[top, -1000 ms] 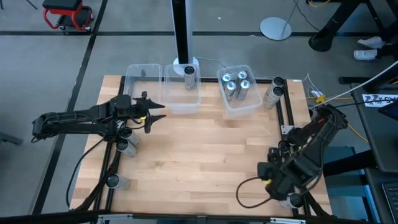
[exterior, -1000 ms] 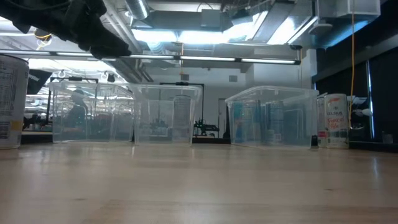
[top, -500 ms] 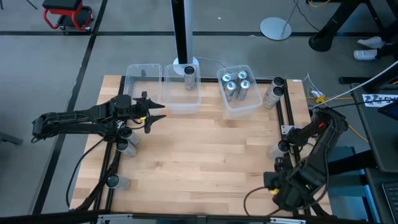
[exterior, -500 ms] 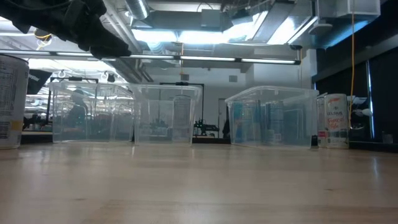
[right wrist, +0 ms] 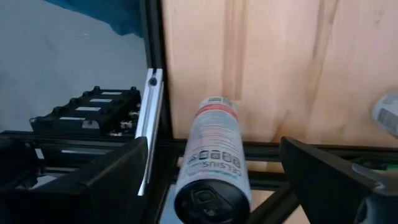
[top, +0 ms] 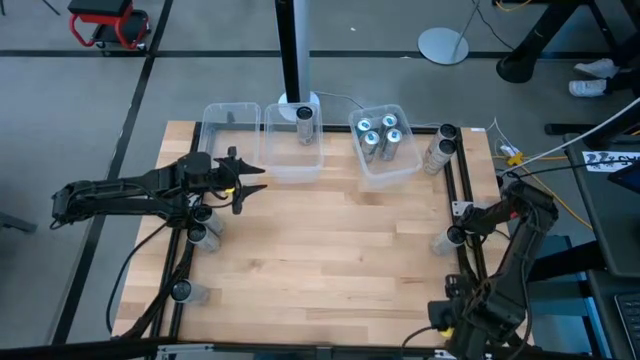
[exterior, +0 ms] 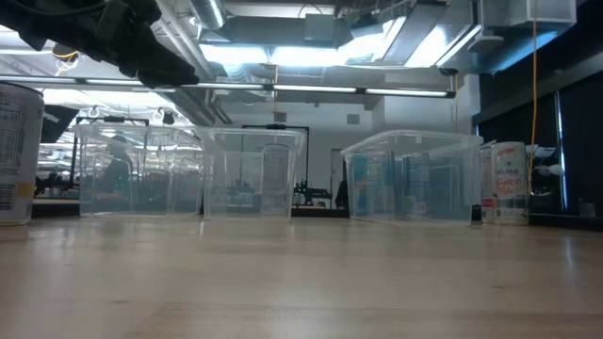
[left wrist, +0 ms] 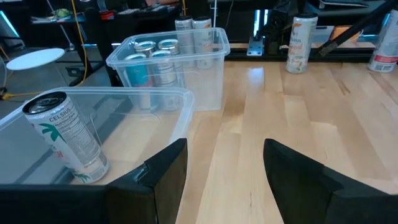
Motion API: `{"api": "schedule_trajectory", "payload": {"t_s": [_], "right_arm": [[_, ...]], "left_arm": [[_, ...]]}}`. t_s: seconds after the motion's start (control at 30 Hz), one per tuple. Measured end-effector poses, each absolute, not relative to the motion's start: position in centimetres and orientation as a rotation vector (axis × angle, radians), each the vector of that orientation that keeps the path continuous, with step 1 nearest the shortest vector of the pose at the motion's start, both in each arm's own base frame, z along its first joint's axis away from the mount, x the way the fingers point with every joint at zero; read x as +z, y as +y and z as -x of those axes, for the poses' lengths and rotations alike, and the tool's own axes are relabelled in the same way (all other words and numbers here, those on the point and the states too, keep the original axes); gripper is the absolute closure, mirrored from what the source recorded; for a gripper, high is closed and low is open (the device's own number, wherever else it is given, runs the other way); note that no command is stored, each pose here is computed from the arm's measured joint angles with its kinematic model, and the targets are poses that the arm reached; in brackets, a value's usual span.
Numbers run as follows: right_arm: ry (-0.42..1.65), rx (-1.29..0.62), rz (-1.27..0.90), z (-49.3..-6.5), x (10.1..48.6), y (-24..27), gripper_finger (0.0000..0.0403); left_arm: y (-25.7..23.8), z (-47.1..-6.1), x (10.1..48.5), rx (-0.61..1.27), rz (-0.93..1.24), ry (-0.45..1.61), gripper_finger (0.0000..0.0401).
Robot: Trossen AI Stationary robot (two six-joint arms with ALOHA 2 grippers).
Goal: Sort soda cans
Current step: Put the bottom right white-pink soda can into the top center transparent bin
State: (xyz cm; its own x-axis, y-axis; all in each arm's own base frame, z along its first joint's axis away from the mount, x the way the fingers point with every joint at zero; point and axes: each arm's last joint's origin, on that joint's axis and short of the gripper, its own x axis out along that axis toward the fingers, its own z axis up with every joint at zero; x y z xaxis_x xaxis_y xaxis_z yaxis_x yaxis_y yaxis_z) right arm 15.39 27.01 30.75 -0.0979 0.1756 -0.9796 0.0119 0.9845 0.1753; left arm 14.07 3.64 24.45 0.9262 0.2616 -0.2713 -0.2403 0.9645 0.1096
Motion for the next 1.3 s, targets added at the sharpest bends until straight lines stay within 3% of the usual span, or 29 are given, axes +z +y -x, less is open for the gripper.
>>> {"api": "schedule_trajectory", "payload": {"t_s": [0.53, 1.0, 1.3], "right_arm": [[1.551, 0.175, -0.170, -17.0, 29.0, 29.3, 0.0040], [1.273, 0.001, -0.073, -19.4, 28.0, 28.9, 0.0040], [1.443, 0.127, -0.100, -19.2, 29.1, 28.9, 0.0040]], "left_arm": [[3.6, -14.1, 24.5, 0.254, -0.101, 0.285, 0.0201], [3.7, -14.2, 24.9, 0.257, -0.112, 0.249, 0.0201], [3.7, -14.2, 24.9, 0.257, -0.113, 0.251, 0.0201]]}}
